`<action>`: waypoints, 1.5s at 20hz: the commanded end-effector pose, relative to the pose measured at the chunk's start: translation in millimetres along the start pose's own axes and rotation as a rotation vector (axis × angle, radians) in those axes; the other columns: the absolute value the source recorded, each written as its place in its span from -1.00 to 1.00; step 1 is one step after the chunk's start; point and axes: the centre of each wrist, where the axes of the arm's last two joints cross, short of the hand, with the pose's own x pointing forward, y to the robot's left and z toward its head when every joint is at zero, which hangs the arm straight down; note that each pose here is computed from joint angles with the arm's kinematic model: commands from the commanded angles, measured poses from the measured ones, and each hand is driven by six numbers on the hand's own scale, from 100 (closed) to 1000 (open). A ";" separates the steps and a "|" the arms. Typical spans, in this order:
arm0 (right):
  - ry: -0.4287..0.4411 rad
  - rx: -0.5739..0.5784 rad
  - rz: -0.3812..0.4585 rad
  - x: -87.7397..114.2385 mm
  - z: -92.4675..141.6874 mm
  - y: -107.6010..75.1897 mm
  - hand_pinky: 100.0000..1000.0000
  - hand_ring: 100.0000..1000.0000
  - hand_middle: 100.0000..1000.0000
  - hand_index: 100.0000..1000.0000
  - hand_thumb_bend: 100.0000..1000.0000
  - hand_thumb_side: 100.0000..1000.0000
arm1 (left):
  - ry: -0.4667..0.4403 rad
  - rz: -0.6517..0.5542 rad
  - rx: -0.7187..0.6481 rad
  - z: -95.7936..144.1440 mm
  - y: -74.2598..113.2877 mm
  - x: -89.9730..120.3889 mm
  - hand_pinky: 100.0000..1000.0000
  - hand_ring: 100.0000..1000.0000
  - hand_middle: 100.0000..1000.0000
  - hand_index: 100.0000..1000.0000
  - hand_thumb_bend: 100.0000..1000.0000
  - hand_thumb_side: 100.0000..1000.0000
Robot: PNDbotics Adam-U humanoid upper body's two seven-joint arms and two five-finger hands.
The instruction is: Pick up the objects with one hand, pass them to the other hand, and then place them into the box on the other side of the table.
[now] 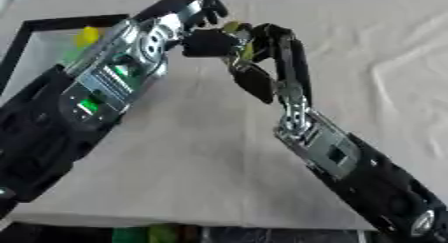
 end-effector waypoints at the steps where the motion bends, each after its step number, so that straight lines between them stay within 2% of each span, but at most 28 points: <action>1: -0.060 -0.005 0.015 5.3 -4.6 1.2 -0.07 -0.06 -0.40 -0.17 -1.00 -0.92 | -0.022 -0.012 -0.006 6.7 10.8 7.8 0.63 0.67 0.46 0.67 -0.55 0.51; 5: -0.064 0.002 0.032 0.7 -4.0 3.2 -0.07 -0.06 -0.40 -0.17 -1.00 -0.93 | -0.046 -0.008 -0.031 13.6 13.8 11.8 0.63 0.67 0.45 0.66 -0.41 0.62; 11: -0.074 0.007 0.049 -3.3 -2.5 1.0 -0.08 -0.06 -0.40 -0.17 -1.00 -0.96 | -0.045 -0.009 -0.058 16.6 13.9 12.6 0.64 0.68 0.45 0.66 -0.32 0.61; 13: -0.077 0.007 0.051 -3.4 -1.9 -1.6 -0.08 -0.06 -0.40 -0.17 -1.00 -0.96 | -0.037 -0.016 -0.064 16.0 13.3 11.5 0.65 0.68 0.46 0.67 -0.30 0.56; 17: -0.085 0.004 0.056 -2.3 -0.8 -5.2 -0.08 -0.07 -0.40 -0.18 -1.00 -0.98 | -0.002 -0.043 -0.055 11.5 11.3 6.3 0.68 0.70 0.48 0.68 -0.27 0.29; 19: -0.090 0.004 0.058 -1.5 -0.3 -5.4 -0.08 -0.07 -0.40 -0.18 -1.00 -0.99 | 0.013 -0.057 -0.053 8.3 9.5 3.9 0.69 0.71 0.49 0.69 -0.26 0.23; 25: -0.105 -0.003 0.064 0.1 0.0 -6.3 -0.08 -0.07 -0.40 -0.18 -1.00 -1.00 | 0.035 -0.087 -0.067 3.1 5.7 0.5 0.70 0.72 0.50 0.70 -0.22 0.14; 30: -0.129 -0.006 0.075 1.2 0.1 -6.5 -0.07 -0.06 -0.40 -0.18 -1.00 -1.00 | 0.049 -0.093 -0.092 -0.6 3.5 -2.0 0.70 0.72 0.49 0.69 -0.23 0.18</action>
